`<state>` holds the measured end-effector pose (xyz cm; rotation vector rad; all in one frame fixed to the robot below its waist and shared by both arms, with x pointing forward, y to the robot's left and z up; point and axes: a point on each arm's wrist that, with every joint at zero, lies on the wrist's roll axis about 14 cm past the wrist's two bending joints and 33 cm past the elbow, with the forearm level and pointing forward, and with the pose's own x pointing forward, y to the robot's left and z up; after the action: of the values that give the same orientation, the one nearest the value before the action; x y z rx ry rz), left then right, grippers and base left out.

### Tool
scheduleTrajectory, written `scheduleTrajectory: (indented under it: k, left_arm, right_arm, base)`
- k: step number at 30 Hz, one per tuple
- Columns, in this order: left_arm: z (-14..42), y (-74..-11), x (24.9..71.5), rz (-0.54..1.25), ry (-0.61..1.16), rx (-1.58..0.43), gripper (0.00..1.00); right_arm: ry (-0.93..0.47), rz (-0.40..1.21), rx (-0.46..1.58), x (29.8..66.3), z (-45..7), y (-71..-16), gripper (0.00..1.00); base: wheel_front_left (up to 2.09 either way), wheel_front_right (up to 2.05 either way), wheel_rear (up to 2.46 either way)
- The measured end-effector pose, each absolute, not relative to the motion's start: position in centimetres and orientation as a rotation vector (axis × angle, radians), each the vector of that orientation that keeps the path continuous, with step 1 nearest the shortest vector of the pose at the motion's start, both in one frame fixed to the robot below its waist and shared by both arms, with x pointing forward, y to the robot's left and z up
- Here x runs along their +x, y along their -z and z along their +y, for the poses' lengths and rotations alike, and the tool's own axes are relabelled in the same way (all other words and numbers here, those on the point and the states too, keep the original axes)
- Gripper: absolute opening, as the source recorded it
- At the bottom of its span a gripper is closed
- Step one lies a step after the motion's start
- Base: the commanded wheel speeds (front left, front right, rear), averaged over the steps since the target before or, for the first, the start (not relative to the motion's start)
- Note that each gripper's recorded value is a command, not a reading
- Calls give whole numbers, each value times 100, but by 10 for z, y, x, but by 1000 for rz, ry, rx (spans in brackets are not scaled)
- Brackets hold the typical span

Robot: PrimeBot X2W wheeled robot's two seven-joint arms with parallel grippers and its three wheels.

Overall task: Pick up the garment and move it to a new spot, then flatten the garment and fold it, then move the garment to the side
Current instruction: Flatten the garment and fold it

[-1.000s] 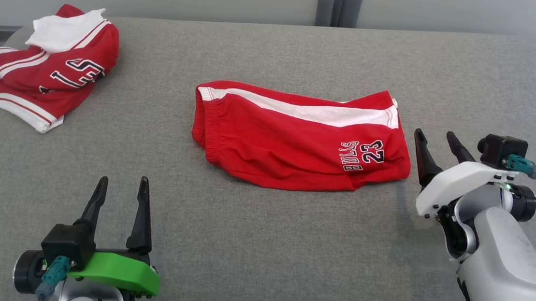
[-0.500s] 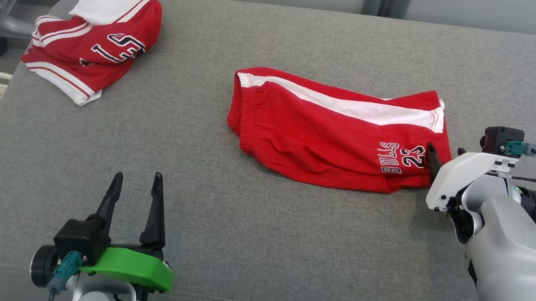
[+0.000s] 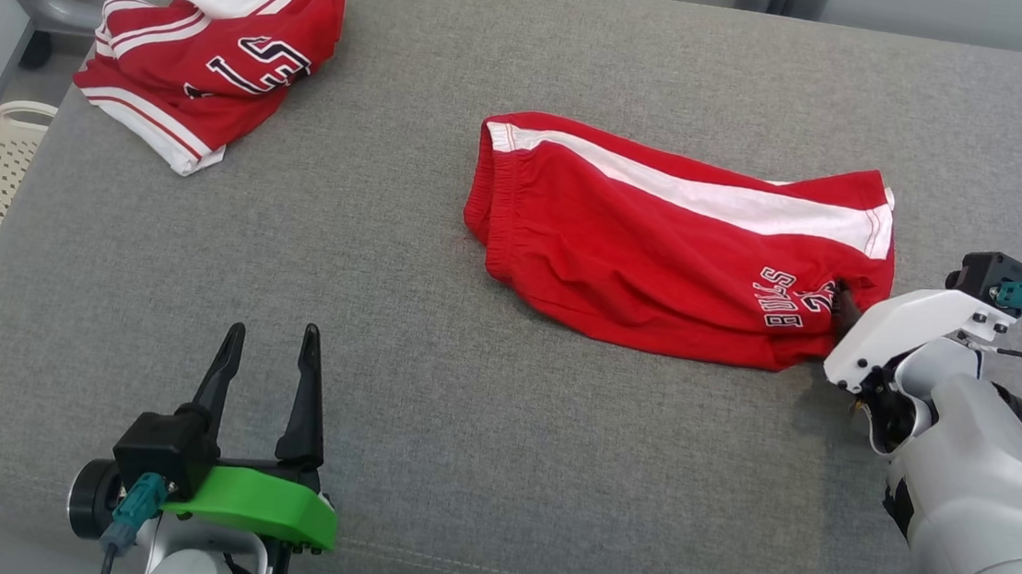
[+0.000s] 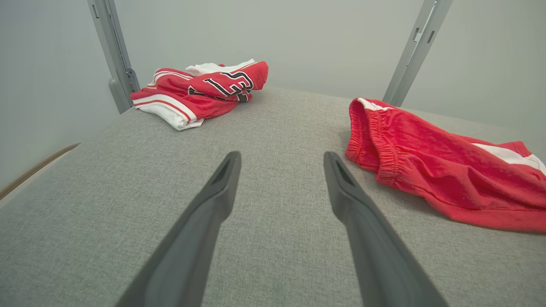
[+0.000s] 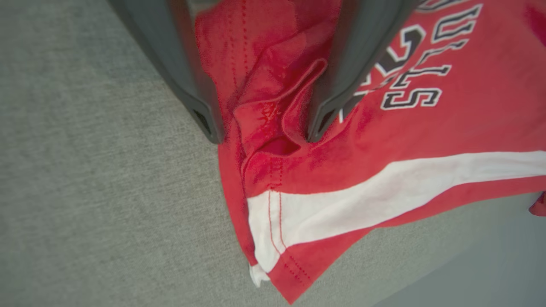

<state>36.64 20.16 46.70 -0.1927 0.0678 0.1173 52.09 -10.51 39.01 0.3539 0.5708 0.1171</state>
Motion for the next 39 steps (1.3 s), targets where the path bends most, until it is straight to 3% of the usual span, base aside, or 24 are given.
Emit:
scheduleTrajectory:
  k: [1, 2, 3, 5, 20, 27, 39]
  left_arm:
    - [202, -467, 366, 67, -118, -193, 100]
    - [202, -468, 366, 65, -117, -192, 100]
    - [203, -468, 366, 64, -117, -190, 100]
    - [203, -469, 366, 61, -118, -189, 100]
    - [191, -471, 368, 54, -72, -186, 100]
    - [174, -475, 374, 43, -14, -192, 100]
    - [139, -480, 388, 40, 101, -200, 100]
  right_arm:
    - [-119, 577, 361, 520, -103, -390, 78]
    - [-118, 581, 375, 519, -101, -390, 47]
    - [-118, 588, 393, 518, -98, -389, 37]
    - [-115, 595, 419, 517, -95, -389, 0]
    - [-68, 497, 573, 522, -119, -423, 0]
    - [-16, 455, 565, 518, -178, -441, 0]
    - [185, 422, 514, 495, -291, -446, 0]
  base:
    - [0, 0, 0]
    - [0, 0, 0]
    - [0, 0, 0]
    - [0, 0, 0]
    - [0, 0, 0]
    - [0, 0, 0]
    - [0, 0, 0]
